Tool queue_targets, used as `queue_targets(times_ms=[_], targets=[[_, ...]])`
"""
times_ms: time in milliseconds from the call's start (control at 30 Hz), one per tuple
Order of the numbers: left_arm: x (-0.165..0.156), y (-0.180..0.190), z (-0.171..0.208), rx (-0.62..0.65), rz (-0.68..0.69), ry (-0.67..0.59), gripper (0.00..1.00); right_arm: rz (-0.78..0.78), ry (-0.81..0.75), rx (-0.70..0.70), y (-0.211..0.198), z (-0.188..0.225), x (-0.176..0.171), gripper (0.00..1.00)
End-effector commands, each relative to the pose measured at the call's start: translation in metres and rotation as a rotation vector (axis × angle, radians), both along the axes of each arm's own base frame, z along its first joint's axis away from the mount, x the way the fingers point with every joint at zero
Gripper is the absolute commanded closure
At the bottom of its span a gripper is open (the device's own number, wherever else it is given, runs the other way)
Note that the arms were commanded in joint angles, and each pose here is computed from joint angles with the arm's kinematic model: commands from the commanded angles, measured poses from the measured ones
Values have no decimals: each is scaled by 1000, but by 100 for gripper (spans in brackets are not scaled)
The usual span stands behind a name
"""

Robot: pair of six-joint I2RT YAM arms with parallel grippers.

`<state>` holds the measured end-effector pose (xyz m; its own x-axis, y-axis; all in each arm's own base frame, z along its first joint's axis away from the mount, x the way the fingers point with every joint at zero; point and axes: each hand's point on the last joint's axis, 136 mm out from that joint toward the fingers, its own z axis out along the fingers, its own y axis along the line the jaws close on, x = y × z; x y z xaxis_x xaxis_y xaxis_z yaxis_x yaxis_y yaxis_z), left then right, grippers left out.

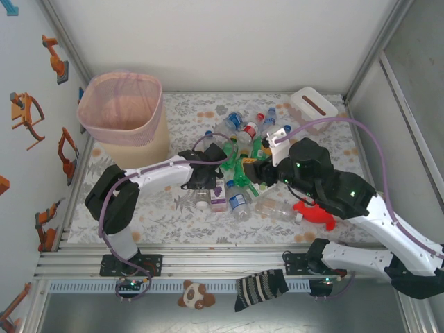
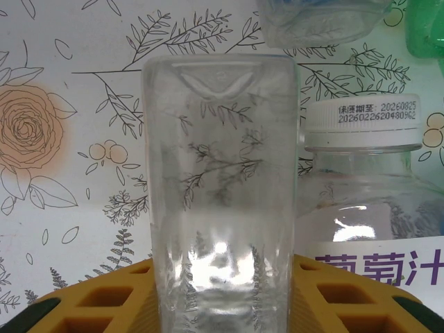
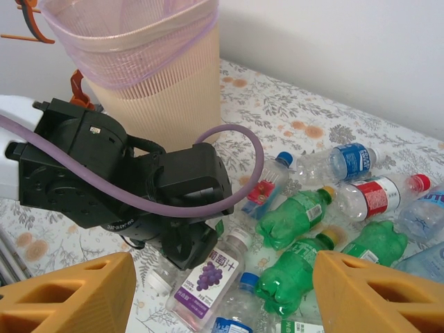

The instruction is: Put the plastic bottles in the bin

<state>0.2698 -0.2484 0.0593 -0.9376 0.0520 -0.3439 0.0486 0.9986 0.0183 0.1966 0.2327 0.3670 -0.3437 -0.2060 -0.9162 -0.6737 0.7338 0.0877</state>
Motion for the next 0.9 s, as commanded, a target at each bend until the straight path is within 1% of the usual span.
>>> queue_targets(times_ms=[0, 200, 433, 567, 767, 867], targets=[[0, 7, 11, 9, 7, -13, 58, -6, 2, 11, -4, 1, -3, 32], [3, 6, 40, -17, -15, -58, 59, -8, 2, 10, -4, 1, -3, 32], [11, 6, 93, -46, -62, -139, 59, 0, 2, 8, 0, 0, -2, 32], [13, 6, 125, -88, -105, -185, 60, 8, 2, 9, 3, 2, -1, 32], [20, 19, 175, -129, -130, -240, 60, 22, 0, 8, 6, 3, -1, 32], [22, 25, 204, -151, -154, -290, 60, 32, -6, 6, 9, 4, -1, 32]])
